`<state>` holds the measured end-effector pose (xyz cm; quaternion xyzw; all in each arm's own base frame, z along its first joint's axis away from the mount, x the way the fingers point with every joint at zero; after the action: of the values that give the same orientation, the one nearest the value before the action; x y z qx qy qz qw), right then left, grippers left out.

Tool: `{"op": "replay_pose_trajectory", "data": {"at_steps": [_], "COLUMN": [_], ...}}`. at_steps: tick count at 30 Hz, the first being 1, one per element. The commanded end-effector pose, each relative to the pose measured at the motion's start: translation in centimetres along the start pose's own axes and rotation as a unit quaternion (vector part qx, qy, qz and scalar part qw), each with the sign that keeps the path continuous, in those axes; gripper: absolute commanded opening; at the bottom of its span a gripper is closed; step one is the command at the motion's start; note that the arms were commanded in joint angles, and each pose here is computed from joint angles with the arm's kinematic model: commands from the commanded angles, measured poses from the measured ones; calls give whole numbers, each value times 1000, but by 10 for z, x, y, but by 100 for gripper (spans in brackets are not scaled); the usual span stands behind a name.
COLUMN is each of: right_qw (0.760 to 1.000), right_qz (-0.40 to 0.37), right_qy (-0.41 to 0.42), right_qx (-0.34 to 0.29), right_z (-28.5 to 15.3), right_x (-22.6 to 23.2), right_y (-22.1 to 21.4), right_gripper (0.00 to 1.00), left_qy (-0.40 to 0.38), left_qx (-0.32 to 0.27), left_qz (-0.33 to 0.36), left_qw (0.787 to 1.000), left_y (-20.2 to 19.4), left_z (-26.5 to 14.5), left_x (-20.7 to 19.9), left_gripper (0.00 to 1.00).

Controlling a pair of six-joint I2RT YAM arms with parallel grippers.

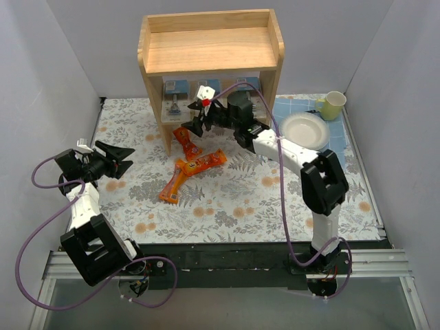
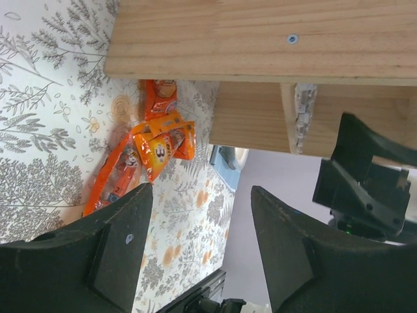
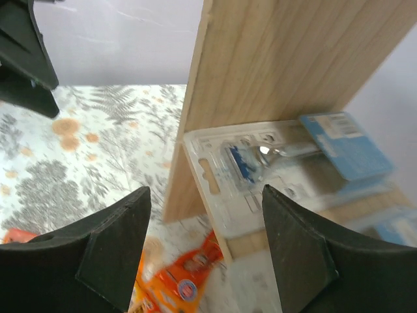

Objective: Place and organize the shaving razors onto the shelf

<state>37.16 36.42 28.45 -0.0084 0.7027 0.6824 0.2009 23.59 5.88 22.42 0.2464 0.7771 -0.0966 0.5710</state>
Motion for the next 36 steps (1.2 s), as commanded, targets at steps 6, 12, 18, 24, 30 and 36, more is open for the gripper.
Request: {"op": "replay_pose_trajectory", "data": {"at_steps": [6,12,18,24,30,36], "right_qw": [978,965,960,958,959,959], "right_qz": [-180,-219,-230,-227,-205,-179], "right_qy": [-62,-53,-61,-80,-85,-90], "right_qx": [85,132,144,156,175,201], "right_z": [-84,-96,-75,-48,-37,-43], "right_x": [11,14,0,-20,-32,-33], "right_y": [48,34,19,9,-3,-17], "right_gripper": [77,79,82,82,82,79], "left_qy": [-47,-53,-50,-44,-38,-36], "left_qx": [-6,1,10,13,16,24], "left_qz": [34,61,61,60,51,45], "left_qw": [998,997,997,997,998,998], "left_y": [15,17,17,21,23,28], "left_z": [6,16,21,24,28,33], "left_x": [-15,-20,-16,-12,-7,-3], "left_gripper": [61,61,61,61,61,61]}}
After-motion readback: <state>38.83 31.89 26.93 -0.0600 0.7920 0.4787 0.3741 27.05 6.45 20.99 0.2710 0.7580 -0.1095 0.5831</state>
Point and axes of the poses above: each gripper's point midway between its finger pads, its own z axis out along the fingers, its own x axis along the line the jaws close on, y = z × x, the point moved 10 cm from there along -z, back along the fingers, and after that the axes turned 5 degrees about -z, right-handed, at the moved point
